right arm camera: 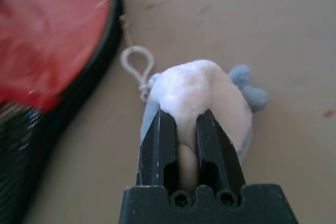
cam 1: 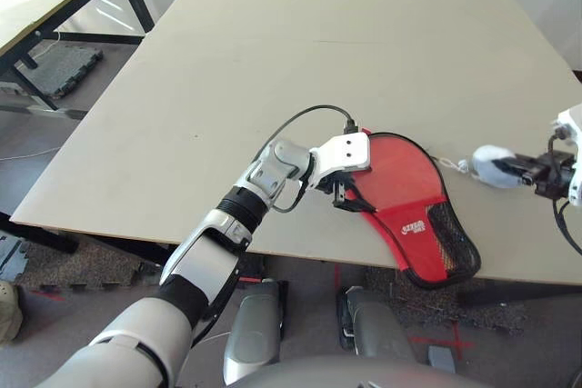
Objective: Store the ping-pong paddle in its case and zip it.
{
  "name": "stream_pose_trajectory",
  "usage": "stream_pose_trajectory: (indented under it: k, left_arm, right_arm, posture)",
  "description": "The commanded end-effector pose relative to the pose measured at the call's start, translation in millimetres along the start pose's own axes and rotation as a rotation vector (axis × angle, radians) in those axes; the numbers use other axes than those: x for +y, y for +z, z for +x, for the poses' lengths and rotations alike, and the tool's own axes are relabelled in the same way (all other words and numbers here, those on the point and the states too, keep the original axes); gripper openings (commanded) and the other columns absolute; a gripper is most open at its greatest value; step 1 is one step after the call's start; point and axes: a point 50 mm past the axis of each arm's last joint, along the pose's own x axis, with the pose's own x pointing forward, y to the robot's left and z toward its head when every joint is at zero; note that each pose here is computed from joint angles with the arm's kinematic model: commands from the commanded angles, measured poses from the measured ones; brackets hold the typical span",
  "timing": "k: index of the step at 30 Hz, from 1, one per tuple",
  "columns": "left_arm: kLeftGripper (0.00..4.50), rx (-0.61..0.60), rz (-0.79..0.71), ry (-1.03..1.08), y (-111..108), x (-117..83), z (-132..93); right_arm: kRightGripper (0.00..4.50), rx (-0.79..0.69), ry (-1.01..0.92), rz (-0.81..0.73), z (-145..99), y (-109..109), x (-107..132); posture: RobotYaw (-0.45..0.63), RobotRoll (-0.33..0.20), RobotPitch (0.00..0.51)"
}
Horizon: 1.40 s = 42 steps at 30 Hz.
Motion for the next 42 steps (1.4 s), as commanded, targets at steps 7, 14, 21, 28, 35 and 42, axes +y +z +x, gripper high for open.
stream_pose_trajectory:
  k: [7,14,21,28,35,42]
  left_arm:
    - [4.50,0.070,-0.042,0.022,-16,2,0]
    - [4.50,0.071,-0.040,0.031,-15,4,-2]
    - [4.50,0.064,-0.043,0.054,-13,8,-9]
    - [4.50,0.063,-0.045,0.074,-12,12,-12]
    - [4.50,0.057,-0.047,0.080,-12,12,-15]
    - [4.50,0.005,-0.081,0.113,-5,16,-21]
  right_arm:
    - [0.11,0.234,0.265,0.122,-9,-37,33]
    - [0.11,0.350,0.258,0.089,-11,-52,33]
    - [0.10,0.281,0.304,0.141,-19,-37,30]
    - [0.10,0.389,0.325,0.164,-27,-49,31]
    - [0.82,0.371,0.290,0.156,-30,-48,25]
    - [3.31,0.103,0.298,0.238,-41,-7,18]
  posture:
    - [-0.04,0.000,0.113]
    - [-0.04,0.000,0.106]
    - [-0.03,0.000,0.096]
    - [-0.02,0.000,0.089]
    - [-0.01,0.000,0.085]
    - [0.00,0.000,0.086]
